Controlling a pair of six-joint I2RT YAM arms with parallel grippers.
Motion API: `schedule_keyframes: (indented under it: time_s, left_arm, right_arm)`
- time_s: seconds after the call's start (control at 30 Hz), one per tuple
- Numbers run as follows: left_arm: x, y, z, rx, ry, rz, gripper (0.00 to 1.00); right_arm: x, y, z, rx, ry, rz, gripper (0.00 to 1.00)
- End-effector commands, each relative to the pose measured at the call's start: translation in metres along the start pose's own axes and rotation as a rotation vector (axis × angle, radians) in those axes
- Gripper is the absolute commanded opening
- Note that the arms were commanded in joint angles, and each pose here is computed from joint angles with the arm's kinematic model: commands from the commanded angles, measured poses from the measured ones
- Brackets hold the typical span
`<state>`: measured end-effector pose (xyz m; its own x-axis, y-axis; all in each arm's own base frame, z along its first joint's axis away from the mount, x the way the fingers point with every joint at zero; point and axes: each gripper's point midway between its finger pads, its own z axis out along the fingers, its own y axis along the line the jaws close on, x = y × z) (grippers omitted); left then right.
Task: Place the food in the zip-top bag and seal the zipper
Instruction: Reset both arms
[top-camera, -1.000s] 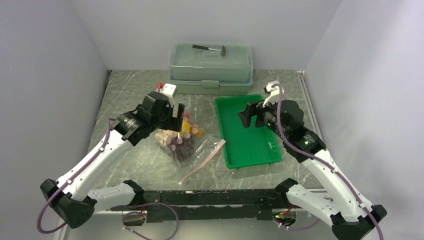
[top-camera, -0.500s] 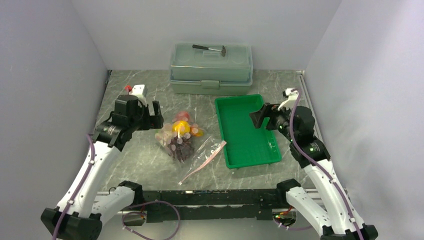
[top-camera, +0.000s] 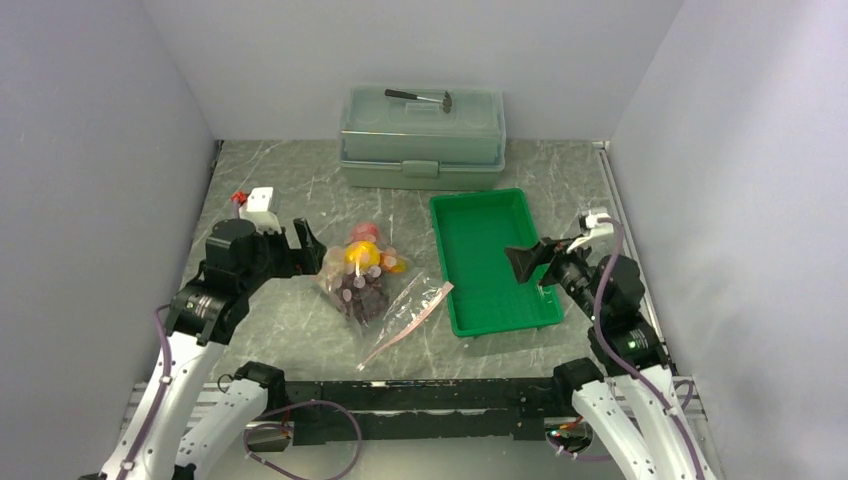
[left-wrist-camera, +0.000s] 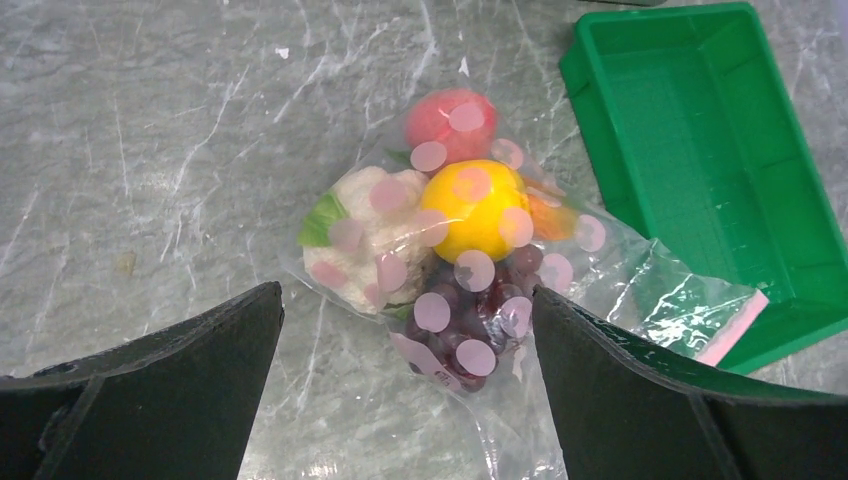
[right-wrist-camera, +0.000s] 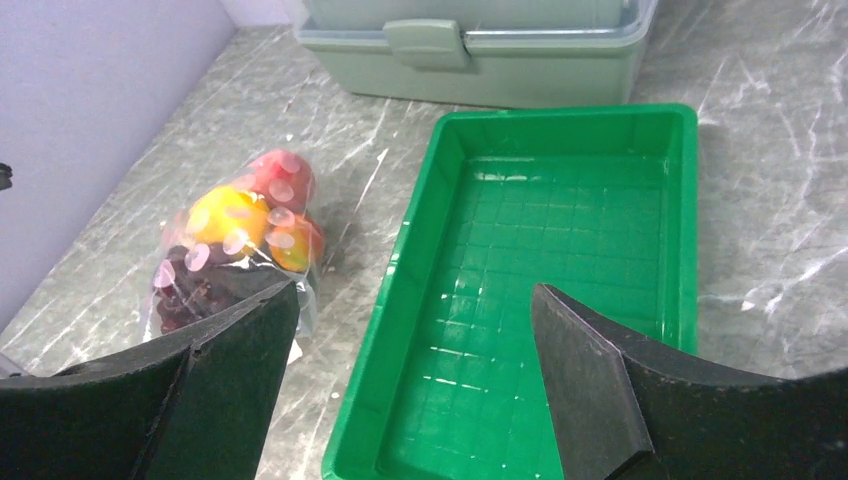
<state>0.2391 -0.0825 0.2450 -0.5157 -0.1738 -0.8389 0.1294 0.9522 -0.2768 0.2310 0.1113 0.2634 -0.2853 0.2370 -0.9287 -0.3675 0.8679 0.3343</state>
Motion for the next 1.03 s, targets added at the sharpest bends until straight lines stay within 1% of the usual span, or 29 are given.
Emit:
schedule_keyframes:
  time_s: [0.0, 0.07, 0.23, 0.37, 0.57, 0.8, 0.93, 1.0]
  left_arm:
    - [-0.013, -0.012, -0.007, 0.069, -0.072, 0.007, 1.00]
    - [-0.014, -0.014, -0.011, 0.085, -0.078, 0.024, 1.00]
    - [-0.018, -0.022, -0.025, 0.144, -0.148, 0.048, 1.00]
    - [-0.025, -0.024, -0.037, 0.161, -0.205, 0.054, 1.00]
    - [-0.030, -0.030, -0.048, 0.199, -0.261, 0.069, 1.00]
    - [-0.030, -0.031, -0.048, 0.205, -0.263, 0.074, 0.99]
    - [-0.024, -0.036, -0.040, 0.228, -0.202, 0.078, 0.99]
    - [-0.025, -0.036, -0.038, 0.227, -0.205, 0.073, 0.99]
  right_arm:
    - [-0.018, 0.000, -0.008, -0.006, -0.127, -0.042, 0.91]
    - [-0.021, 0.007, -0.011, -0.041, -0.151, -0.055, 0.99]
    - [-0.029, 0.016, -0.020, -0.088, -0.208, -0.070, 1.00]
    - [-0.033, 0.022, -0.027, -0.122, -0.257, -0.077, 1.00]
    - [-0.037, 0.031, -0.033, -0.165, -0.286, -0.087, 1.00]
    - [-0.034, 0.032, -0.031, -0.177, -0.267, -0.087, 1.00]
    - [-0.034, 0.032, -0.030, -0.175, -0.268, -0.086, 1.00]
    - [-0.035, 0.032, -0.030, -0.176, -0.268, -0.085, 1.00]
